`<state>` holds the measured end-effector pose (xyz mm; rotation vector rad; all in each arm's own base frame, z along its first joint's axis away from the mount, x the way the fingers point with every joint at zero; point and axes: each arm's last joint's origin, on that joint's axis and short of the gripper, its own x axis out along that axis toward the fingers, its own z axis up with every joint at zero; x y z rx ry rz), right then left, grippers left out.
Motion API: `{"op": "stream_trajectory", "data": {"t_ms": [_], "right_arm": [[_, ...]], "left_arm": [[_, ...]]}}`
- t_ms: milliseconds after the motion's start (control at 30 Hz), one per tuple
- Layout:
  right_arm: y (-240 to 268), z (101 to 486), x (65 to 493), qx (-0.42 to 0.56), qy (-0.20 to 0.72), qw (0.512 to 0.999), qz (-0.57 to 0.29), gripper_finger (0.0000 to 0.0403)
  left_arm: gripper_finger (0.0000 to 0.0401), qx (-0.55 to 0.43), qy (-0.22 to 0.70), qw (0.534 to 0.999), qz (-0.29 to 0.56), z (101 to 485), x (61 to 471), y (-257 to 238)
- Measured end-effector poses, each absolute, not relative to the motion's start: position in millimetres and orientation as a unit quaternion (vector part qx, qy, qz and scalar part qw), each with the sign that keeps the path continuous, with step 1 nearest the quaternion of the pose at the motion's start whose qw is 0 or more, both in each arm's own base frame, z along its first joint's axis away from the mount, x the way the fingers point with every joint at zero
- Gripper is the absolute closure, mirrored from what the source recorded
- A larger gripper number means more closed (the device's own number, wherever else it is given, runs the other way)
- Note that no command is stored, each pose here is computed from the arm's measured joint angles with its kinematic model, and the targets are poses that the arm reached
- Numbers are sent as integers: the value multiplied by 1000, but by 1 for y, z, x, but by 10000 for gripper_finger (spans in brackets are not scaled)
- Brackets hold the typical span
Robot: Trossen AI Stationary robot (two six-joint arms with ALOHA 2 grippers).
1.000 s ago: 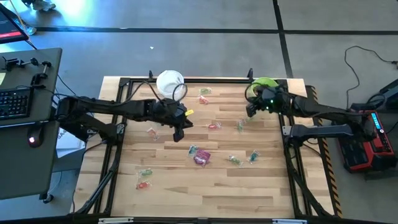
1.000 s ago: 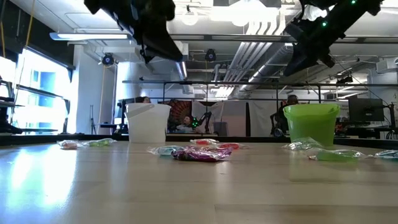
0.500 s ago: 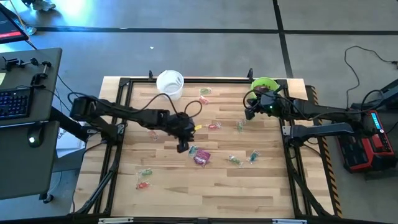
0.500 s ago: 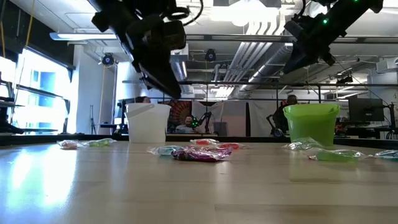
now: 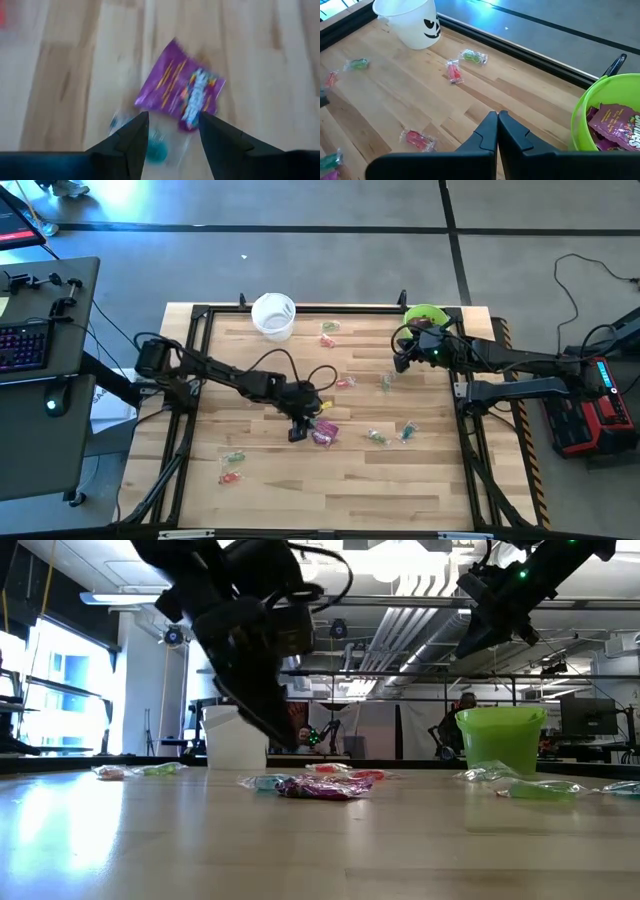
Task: Sort candy by brand, put in halloween buckets
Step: Put the violet candy into the green bucket
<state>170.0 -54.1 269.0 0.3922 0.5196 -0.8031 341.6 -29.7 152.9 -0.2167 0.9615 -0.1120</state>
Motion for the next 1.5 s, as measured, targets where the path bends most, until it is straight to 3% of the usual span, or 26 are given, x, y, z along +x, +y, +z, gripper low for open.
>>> {"op": "stream_trajectory", "data": {"t_ms": [600, 800, 1133, 1500], "right_arm": [[-54, 269, 170, 188, 250, 870, -382, 403], [-54, 269, 170, 188, 249, 870, -383, 403], [-54, 269, 170, 188, 249, 870, -383, 403], [-53, 269, 171, 194, 253, 873, -369, 403]], "left_arm": [[232, -61, 461, 883, -56, 128, 373, -36], [276, -56, 476, 875, -72, 125, 374, -31], [390, -35, 488, 868, -84, 124, 371, -31], [400, -67, 468, 879, -65, 138, 376, -20]]}}
